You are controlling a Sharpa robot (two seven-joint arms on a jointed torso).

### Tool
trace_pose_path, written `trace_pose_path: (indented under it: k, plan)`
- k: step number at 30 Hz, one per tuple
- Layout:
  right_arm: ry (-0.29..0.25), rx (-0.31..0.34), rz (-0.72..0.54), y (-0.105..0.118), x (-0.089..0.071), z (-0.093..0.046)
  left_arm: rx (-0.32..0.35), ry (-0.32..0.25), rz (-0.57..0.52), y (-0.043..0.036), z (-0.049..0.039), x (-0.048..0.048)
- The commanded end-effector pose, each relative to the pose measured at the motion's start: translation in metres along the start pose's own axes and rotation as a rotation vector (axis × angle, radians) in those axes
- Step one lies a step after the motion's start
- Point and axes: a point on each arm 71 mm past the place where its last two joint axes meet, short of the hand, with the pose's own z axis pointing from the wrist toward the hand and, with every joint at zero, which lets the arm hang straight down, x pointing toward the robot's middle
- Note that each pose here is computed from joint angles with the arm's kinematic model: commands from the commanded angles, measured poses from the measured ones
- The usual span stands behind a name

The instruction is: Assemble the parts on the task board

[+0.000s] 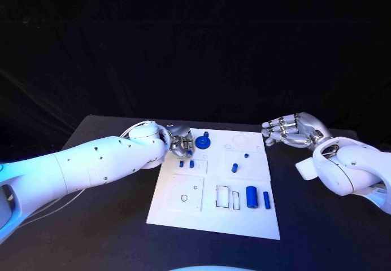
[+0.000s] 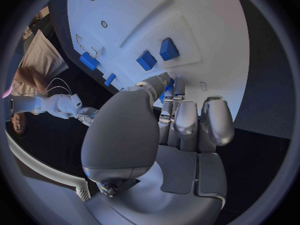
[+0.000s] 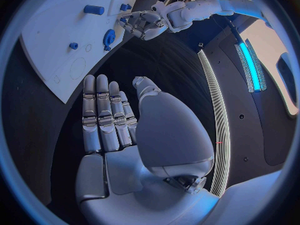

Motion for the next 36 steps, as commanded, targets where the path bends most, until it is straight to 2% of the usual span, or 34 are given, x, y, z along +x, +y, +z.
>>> trace_pose_path:
  k: [1,14,26,30,36]
  plan:
    - [0.016,-0.007,-0.003,0.001,0.002,0.0,-0.022,0.041,0.016,0.0044,0.0005,0.0044]
    - [0.016,-0.006,-0.004,0.0,0.001,0.0,-0.019,0.056,0.02,0.0021,0.0006,0.0057]
    - [0.016,-0.003,-0.01,0.0,0.0,0.0,-0.046,0.059,0.022,0.0085,0.0002,0.0053]
    - [0.028,0.001,-0.028,-0.001,0.001,0.0,-0.05,0.049,0.02,0.0106,-0.0003,0.0043]
    - [0.089,-0.014,-0.171,-0.002,0.004,0.002,-0.043,-0.012,-0.003,0.016,-0.0035,-0.0016]
